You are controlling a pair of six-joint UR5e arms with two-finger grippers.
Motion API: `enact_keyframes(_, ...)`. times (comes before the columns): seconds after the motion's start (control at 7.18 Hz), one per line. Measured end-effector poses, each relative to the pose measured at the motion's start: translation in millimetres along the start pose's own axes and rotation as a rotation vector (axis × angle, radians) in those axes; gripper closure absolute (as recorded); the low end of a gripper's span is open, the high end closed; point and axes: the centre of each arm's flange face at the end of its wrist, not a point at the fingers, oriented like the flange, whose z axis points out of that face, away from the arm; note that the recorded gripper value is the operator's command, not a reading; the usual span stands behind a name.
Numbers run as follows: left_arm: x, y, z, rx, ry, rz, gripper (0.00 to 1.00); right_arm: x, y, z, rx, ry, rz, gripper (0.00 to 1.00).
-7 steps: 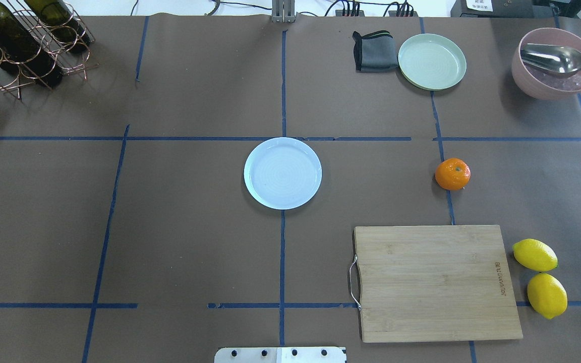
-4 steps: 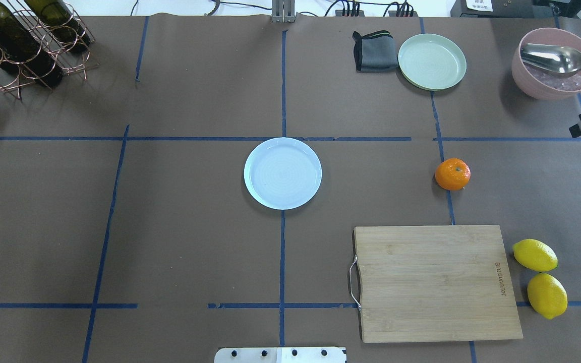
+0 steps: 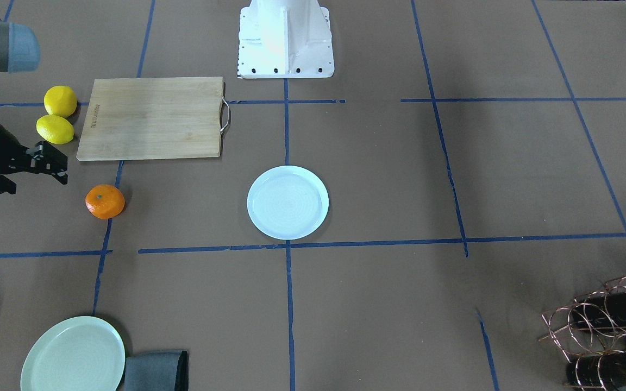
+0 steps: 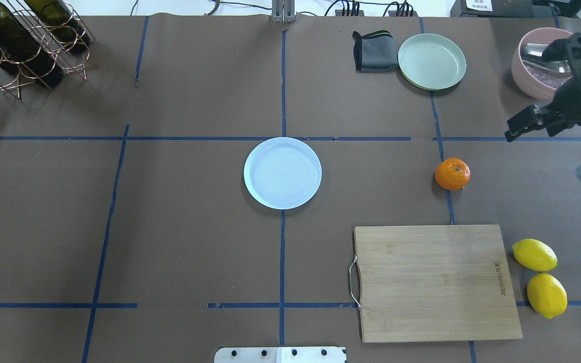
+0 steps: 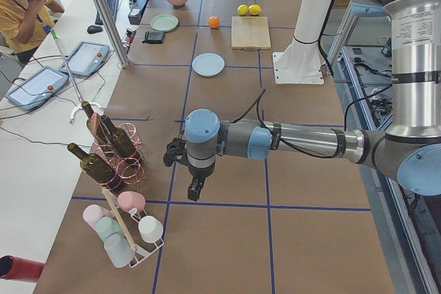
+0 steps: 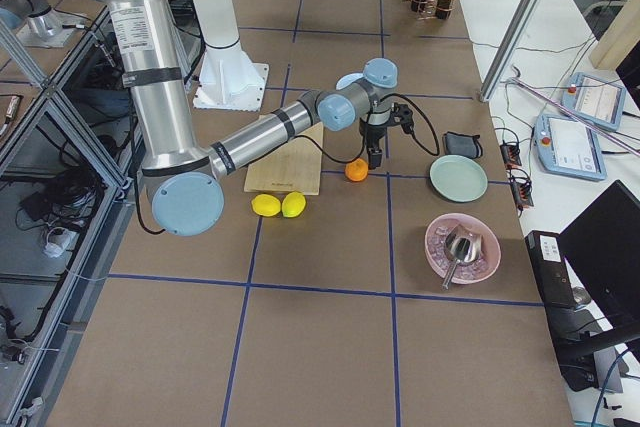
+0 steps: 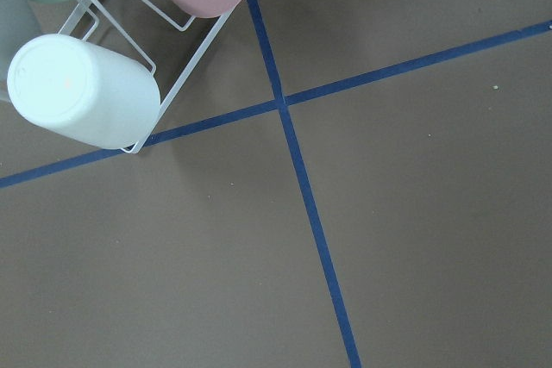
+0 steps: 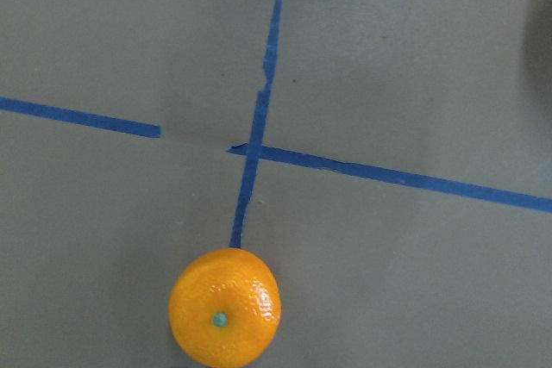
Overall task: Pick orange to plate
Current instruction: 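Reach the right gripper down to the orange tangerine and grasp it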
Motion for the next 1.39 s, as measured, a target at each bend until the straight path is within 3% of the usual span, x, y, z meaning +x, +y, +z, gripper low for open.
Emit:
enact_keyframes(0.42, -1.3, 1.5, 1.9, -0.003, 0.002, -0.003, 0.00, -27.2, -2.5, 58.6, 0.068, 0.016, -0.029, 0.00)
enact_keyframes(1.39, -1.7, 2.7, 1.9, -0.003, 0.003, -0.004, 0.00, -42.2, 20.7, 111.3, 0.024, 0.066, -0.060, 0.00)
